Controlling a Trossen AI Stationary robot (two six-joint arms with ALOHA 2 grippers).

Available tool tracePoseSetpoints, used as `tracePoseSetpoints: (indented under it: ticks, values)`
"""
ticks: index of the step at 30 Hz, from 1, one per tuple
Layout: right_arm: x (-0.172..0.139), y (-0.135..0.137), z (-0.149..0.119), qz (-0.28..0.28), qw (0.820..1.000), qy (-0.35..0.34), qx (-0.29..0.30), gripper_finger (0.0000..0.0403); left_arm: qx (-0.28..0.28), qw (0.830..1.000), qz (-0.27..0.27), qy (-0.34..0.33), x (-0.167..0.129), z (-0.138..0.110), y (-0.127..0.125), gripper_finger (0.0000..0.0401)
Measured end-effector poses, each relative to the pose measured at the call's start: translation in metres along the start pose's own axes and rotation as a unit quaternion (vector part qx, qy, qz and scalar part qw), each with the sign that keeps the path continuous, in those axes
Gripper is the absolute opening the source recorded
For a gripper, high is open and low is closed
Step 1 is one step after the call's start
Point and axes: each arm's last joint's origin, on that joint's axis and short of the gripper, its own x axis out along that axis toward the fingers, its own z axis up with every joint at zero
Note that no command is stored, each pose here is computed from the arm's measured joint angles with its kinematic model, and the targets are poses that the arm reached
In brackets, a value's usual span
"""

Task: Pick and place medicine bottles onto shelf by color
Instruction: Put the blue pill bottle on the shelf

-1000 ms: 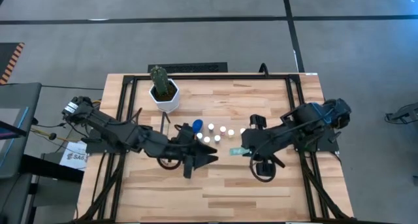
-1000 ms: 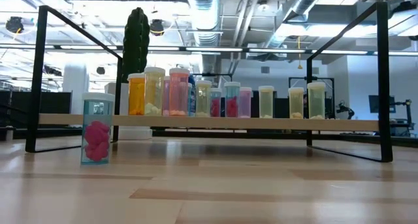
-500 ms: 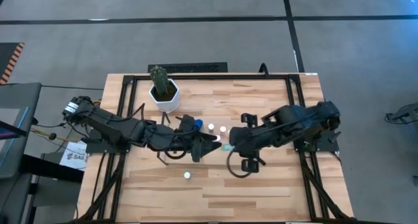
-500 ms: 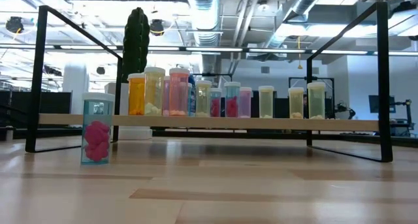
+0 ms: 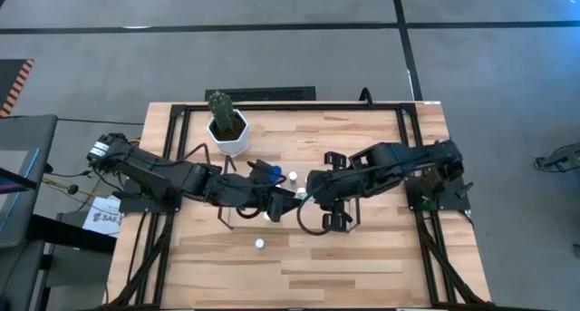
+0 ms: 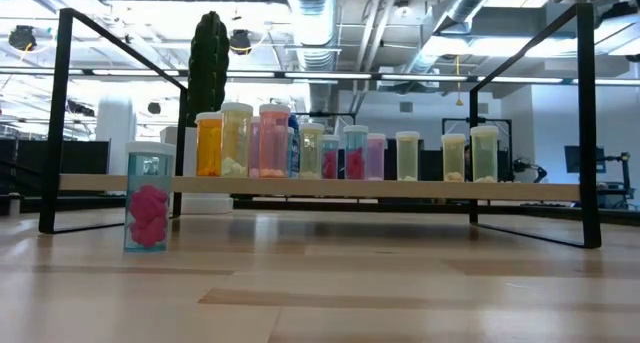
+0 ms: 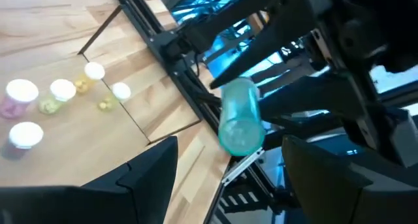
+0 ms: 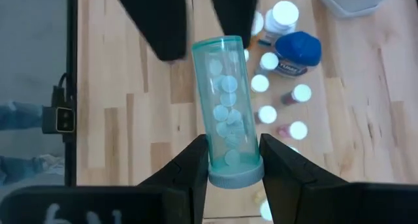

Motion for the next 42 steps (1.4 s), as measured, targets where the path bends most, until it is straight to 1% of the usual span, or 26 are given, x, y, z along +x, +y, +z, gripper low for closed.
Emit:
tracePoseSetpoints:
  ticks: [5, 13, 16, 21, 24, 30, 36, 42]
  values:
    - [0.001, 0.002, 0.003, 0.006, 1.000, -0.015, -0.006, 0.0134, 0.005, 1.000, 0.000, 0.009, 0.002, 0.003, 0.002, 0.0261]
    - [0.001, 0.003, 0.006, 0.011, 0.999, -0.029, -0.019, 0.0134, 0.019, 0.999, -0.011, 0.029, 0.018, -0.004, 0.004, 0.0259]
    - [0.001, 0.003, 0.006, 0.011, 0.999, -0.029, -0.018, 0.0134, 0.021, 0.999, -0.022, 0.037, 0.025, -0.006, 0.005, 0.0244]
    - [0.001, 0.002, 0.005, 0.008, 1.000, -0.024, -0.017, 0.0134, 0.020, 0.999, -0.019, 0.029, 0.026, -0.004, 0.006, 0.0202]
    - [0.001, 0.003, 0.003, 0.006, 1.000, -0.015, -0.020, 0.0134, 0.022, 0.999, -0.027, 0.021, 0.023, 0.001, 0.004, 0.0185]
    - [0.001, 0.002, -0.002, 0.010, 1.000, 0.010, -0.010, 0.0134, 0.023, 0.999, -0.034, 0.013, 0.024, 0.006, 0.004, 0.0175]
    - [0.001, 0.002, -0.002, 0.010, 1.000, 0.011, -0.007, 0.0134, 0.023, 0.999, -0.038, 0.020, 0.024, 0.006, 0.004, 0.0171]
    - [0.001, 0.001, -0.001, 0.010, 1.000, 0.006, -0.005, 0.0134, 0.024, 0.998, -0.044, 0.030, 0.024, 0.004, 0.003, 0.0147]
